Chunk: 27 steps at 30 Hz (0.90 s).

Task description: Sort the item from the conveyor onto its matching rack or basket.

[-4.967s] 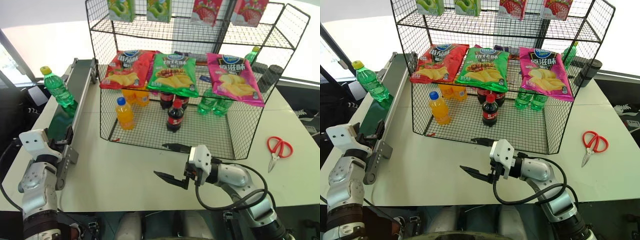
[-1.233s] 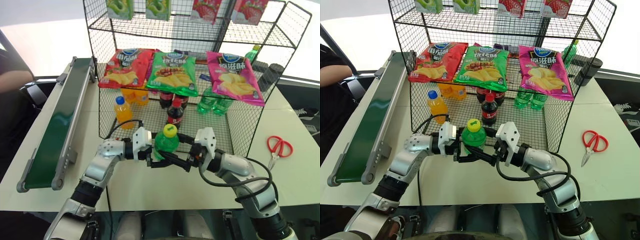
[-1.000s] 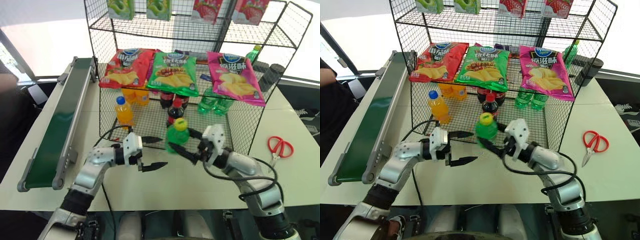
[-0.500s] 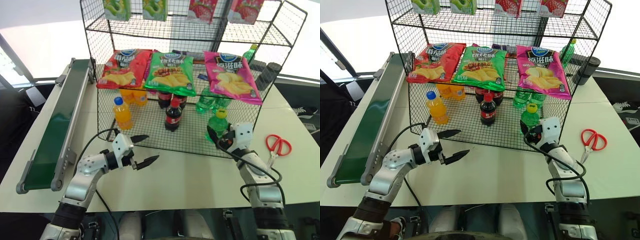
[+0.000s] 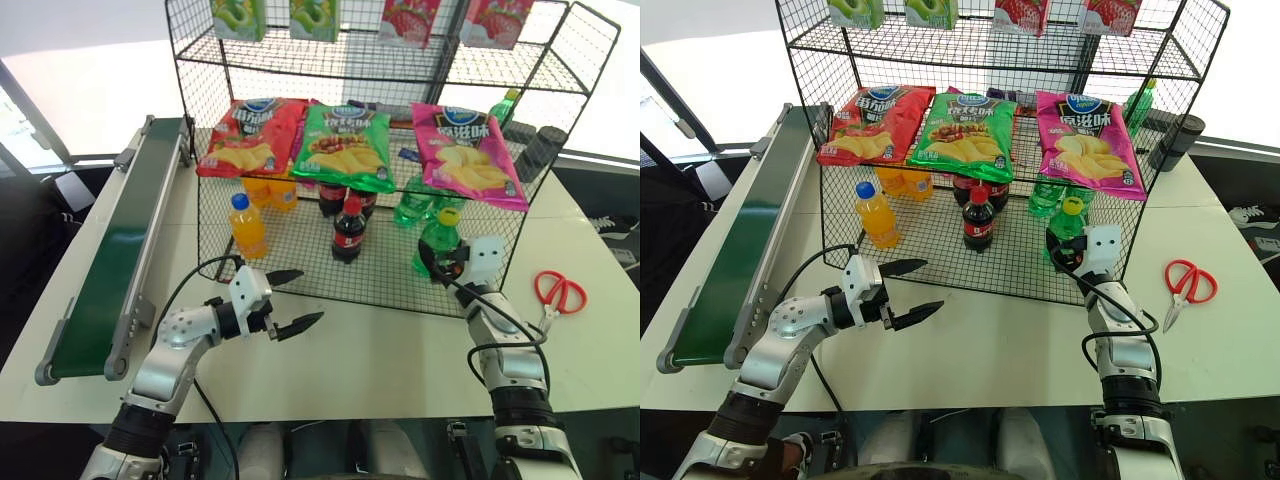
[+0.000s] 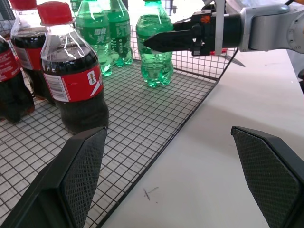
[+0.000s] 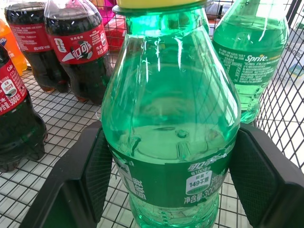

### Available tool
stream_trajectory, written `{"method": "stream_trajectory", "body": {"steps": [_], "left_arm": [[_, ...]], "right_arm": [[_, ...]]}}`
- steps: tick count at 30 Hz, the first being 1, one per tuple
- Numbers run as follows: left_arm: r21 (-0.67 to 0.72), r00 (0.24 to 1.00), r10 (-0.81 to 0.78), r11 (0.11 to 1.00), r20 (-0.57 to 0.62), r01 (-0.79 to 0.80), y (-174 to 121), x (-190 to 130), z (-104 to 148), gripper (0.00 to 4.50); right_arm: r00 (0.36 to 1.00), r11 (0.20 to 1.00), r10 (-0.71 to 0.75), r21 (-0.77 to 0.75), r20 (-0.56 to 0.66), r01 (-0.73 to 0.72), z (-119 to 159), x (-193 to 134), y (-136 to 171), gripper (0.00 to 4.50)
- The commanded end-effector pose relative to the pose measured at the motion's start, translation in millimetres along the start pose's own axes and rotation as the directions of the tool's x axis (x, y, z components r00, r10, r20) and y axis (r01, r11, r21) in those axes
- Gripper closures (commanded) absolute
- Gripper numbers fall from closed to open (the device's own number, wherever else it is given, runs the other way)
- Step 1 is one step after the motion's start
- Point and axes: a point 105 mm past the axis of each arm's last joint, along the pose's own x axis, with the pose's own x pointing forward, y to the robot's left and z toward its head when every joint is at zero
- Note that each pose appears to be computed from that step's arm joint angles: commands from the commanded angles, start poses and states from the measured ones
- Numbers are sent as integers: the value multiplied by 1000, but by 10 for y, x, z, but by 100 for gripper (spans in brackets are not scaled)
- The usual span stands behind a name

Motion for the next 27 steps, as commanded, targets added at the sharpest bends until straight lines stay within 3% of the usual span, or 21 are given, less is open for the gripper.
{"method": "stream_trajectory", "body": {"steps": [1, 19, 27], "left_arm": [[29, 999, -25, 999, 34, 24, -19, 19, 123, 0], [22, 1000, 18, 1000, 9, -18, 123, -138, 74, 0], [42, 958, 266, 964, -105, -263, 527, -718, -75, 0]], "right_arm": [[995, 1000, 0, 16, 97, -2, 231, 0, -20, 20], [994, 980, 51, -198, 92, -32, 397, -497, 33, 9], [945, 913, 328, -258, -1, -317, 471, -962, 293, 9]]}}
